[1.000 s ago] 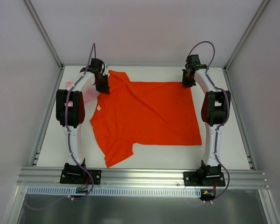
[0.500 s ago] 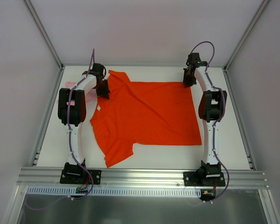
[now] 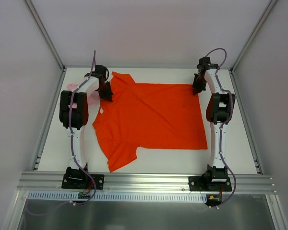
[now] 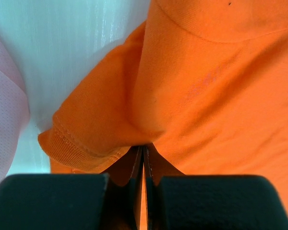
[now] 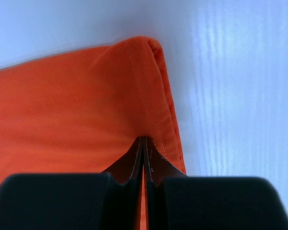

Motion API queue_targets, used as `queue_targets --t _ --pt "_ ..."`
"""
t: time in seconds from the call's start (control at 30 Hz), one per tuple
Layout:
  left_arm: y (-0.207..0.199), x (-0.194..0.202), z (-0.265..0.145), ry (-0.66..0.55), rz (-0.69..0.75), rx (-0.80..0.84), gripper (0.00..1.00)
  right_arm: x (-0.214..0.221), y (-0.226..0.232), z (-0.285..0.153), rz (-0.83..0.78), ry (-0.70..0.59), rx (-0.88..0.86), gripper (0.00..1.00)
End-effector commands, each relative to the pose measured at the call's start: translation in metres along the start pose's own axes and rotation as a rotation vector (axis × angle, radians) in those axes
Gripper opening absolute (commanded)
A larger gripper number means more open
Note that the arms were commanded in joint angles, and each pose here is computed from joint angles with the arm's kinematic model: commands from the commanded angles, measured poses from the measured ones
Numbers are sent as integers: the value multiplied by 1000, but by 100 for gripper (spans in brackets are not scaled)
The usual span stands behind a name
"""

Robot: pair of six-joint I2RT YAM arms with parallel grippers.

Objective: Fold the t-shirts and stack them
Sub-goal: Flatten out the tshirt

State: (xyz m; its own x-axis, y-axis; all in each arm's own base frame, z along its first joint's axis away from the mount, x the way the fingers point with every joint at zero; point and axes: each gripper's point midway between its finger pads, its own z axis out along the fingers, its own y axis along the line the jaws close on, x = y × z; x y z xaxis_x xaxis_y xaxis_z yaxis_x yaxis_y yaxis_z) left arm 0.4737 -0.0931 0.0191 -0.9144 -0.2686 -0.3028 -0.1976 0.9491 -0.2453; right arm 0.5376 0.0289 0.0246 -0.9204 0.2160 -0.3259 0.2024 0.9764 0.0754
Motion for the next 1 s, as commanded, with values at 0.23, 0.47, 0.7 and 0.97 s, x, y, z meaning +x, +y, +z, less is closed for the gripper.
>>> queue_targets --t 0.23,0.47,0.7,0.97 --pt "14 11 1 65 -115 24 0 5 -24 -3 131 52 7 2" --pt "15 17 0 89 -169 30 0 12 -40 -5 146 66 67 3" --pt "1 18 -12 76 -198 104 0 15 -46 -18 126 38 70 3" --pt "-42 -48 -87 -135 -70 249 29 -55 -7 -110 51 -251 -140 20"
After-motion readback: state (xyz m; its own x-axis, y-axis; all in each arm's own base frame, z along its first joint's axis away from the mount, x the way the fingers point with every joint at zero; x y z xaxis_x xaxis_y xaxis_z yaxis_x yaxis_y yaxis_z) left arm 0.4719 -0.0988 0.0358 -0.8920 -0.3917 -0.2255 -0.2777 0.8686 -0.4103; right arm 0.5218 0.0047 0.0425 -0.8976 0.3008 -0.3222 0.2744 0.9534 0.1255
